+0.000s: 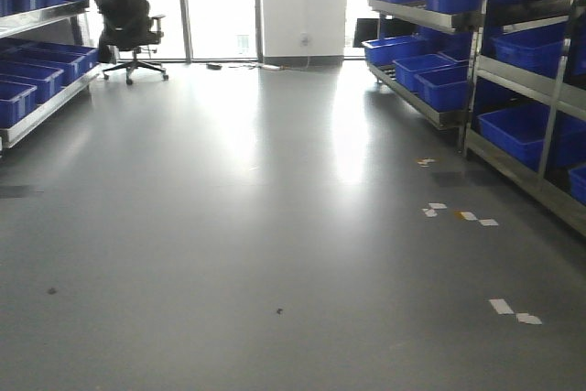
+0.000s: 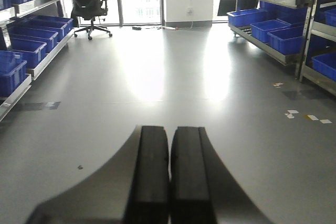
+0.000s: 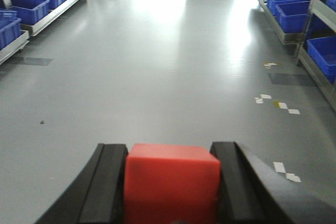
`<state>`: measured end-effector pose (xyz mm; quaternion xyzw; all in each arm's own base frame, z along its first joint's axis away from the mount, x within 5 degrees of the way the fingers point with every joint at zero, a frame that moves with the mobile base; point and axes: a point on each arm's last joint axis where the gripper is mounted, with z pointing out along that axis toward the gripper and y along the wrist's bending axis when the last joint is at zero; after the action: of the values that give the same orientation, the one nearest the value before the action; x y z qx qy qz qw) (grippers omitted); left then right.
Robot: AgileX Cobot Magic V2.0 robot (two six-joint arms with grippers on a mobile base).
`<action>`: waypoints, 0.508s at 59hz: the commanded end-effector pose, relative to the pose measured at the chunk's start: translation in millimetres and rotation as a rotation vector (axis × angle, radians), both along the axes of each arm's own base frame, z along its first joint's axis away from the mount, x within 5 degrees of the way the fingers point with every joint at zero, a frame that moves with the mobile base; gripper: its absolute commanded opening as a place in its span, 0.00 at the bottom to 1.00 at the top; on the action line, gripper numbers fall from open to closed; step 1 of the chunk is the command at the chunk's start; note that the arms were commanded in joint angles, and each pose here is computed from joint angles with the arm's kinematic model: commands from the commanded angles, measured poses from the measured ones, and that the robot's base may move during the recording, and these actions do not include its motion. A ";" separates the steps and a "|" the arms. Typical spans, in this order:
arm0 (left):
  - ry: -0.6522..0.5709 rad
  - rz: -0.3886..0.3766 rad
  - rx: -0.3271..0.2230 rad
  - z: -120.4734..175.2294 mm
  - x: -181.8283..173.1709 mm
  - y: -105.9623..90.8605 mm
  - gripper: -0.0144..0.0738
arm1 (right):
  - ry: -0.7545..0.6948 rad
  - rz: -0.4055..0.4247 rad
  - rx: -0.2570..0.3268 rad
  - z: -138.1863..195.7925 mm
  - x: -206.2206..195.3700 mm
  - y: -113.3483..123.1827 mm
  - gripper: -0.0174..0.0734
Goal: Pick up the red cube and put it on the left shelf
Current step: 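Drive forward across the floor toward the rack of blue bins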
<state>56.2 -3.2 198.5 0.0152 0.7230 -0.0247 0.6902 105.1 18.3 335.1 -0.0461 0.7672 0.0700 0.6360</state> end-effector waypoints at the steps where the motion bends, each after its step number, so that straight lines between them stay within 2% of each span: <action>1: -0.080 -0.005 -0.009 1.0 -0.2 -0.3 0.28 | -0.111 0.004 0.001 16.4 0.0 0.1 0.25; 30: -0.080 -0.005 -0.009 1.0 -0.2 -0.3 0.28 | -0.111 0.004 0.001 16.4 0.0 0.1 0.25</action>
<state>56.2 -3.2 198.5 0.0152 0.7230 -0.0247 0.6902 105.1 18.3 335.1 -0.0461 0.7672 0.0700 0.6360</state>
